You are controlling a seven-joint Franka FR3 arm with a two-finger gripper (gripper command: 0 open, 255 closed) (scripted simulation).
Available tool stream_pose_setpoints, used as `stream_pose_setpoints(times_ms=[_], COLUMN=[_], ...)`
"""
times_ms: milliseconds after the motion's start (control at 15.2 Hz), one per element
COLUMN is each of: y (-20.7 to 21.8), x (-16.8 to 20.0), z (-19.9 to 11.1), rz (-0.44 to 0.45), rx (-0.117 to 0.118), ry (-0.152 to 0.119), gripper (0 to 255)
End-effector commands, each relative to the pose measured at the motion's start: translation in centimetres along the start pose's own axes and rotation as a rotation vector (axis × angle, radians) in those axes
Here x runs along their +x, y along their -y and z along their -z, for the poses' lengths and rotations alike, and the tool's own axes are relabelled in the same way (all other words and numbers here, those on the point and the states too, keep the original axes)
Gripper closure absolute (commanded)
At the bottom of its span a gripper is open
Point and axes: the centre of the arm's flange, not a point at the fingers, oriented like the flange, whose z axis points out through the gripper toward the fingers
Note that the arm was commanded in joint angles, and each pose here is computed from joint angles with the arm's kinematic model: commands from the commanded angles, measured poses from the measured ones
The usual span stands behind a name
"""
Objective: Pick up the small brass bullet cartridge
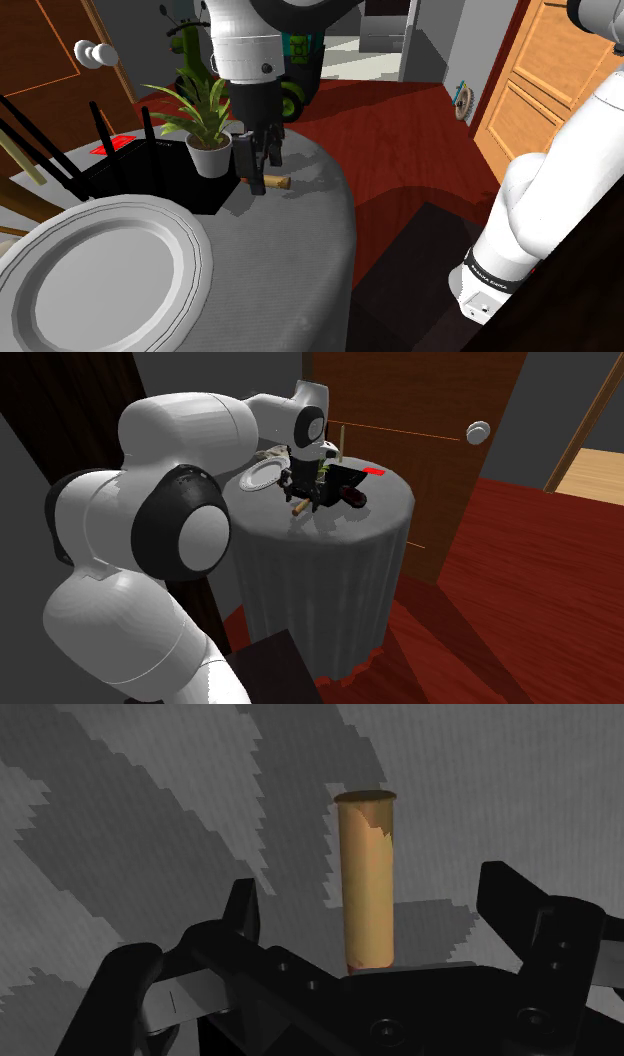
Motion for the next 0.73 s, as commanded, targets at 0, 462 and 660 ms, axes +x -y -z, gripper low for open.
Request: stream_pose_setpoints(times_ms=[0, 462, 660], y=[-0.04, -0.04, 0.07], x=[0.03, 0.06, -0.01], z=[-0.2, -0.23, 0.33], rz=[0.0, 0.0, 0.0], rx=[0.0, 0.0, 0.0], ry=[0.0, 0.0, 0.0], gripper=[255, 255, 255])
